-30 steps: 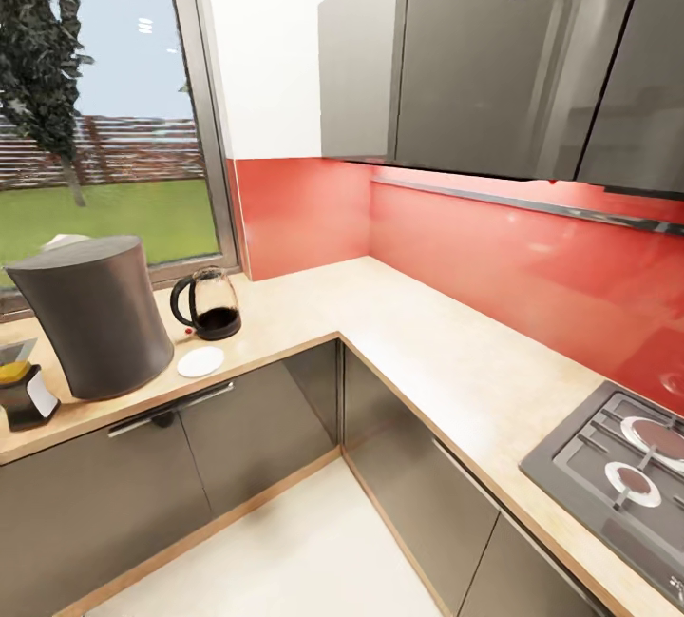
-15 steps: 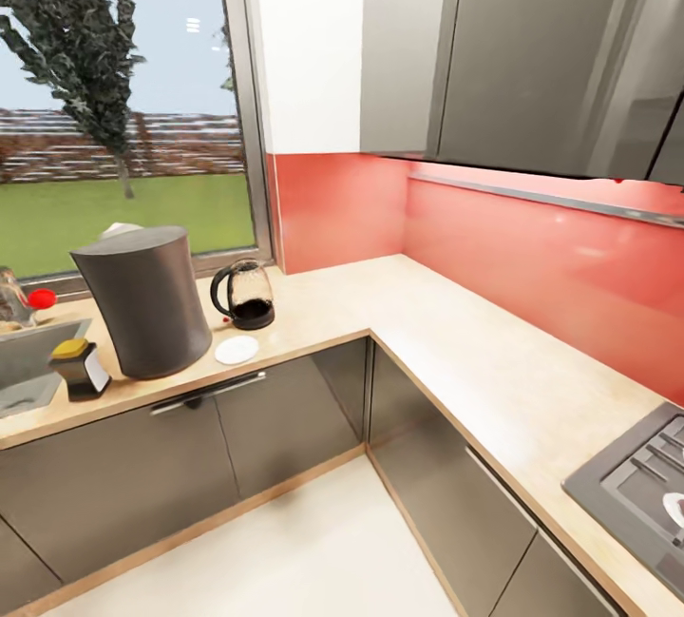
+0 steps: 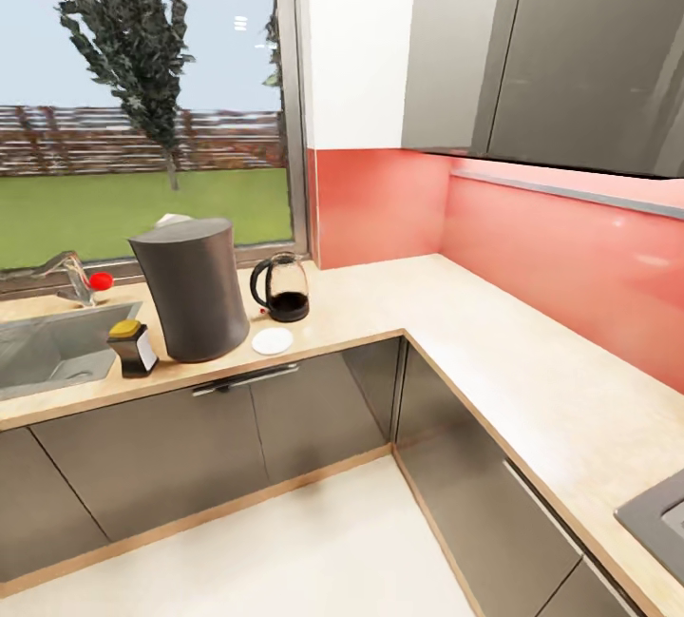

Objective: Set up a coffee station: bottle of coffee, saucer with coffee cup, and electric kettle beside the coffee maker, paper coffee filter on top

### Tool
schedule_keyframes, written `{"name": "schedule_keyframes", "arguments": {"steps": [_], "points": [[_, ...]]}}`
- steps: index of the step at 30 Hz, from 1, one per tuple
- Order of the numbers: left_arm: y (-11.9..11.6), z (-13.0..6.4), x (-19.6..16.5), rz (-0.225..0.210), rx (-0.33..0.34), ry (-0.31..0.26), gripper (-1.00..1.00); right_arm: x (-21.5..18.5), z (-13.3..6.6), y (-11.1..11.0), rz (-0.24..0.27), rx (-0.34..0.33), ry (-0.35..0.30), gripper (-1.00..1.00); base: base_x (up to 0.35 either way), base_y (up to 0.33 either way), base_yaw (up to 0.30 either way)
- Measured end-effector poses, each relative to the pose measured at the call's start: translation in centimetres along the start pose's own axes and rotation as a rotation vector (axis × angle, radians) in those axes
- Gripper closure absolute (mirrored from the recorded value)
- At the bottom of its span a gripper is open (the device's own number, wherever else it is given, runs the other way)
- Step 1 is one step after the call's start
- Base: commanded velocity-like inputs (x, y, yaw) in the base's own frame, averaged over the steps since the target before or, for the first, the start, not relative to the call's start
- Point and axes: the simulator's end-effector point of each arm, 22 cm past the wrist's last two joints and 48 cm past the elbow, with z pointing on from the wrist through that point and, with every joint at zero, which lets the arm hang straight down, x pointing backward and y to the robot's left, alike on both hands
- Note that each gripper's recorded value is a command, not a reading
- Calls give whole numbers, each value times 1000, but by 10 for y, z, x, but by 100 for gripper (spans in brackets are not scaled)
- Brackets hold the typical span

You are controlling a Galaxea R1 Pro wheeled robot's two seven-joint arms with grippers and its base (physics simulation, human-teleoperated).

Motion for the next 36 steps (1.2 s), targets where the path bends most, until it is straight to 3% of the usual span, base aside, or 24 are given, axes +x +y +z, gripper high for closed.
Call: {"name": "schedule_keyframes", "arguments": {"steps": [27,36], "points": [[-3,0,-3,-14,8,-11,-100,2,1,0,1,1,3,-100,0,0,260],[-3,0,-10,-31,8,-28,-100,1,-1,15,2,-20,0,-100,0,0,268]]}}
